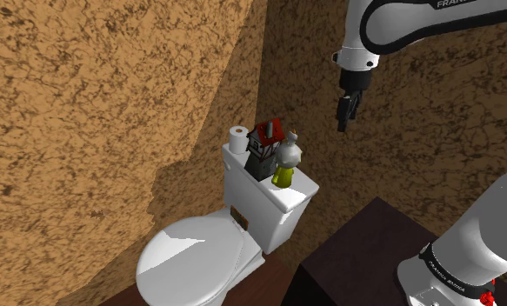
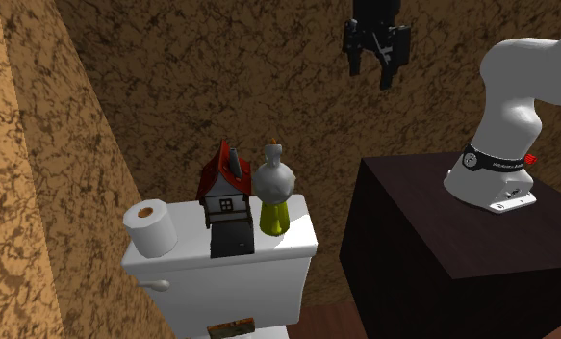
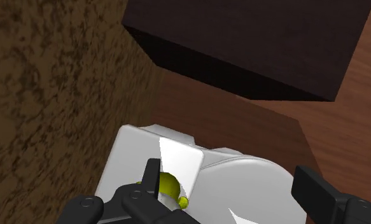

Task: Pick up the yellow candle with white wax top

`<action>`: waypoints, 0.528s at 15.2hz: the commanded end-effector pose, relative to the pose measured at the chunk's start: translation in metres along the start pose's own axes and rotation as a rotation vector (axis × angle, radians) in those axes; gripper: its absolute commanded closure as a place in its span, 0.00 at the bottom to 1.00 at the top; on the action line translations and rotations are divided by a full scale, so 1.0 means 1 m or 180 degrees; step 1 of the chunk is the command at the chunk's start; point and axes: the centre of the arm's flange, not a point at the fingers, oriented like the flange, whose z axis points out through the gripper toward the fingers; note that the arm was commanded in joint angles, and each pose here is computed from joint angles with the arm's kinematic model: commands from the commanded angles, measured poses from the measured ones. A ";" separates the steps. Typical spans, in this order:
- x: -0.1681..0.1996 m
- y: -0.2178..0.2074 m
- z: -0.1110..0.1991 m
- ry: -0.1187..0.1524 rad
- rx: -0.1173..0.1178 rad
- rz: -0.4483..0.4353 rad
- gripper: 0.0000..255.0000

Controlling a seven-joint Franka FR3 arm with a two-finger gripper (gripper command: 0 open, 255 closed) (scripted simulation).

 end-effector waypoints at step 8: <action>0.102 0.029 0.049 0.0021 -0.0187 -0.0441 0.00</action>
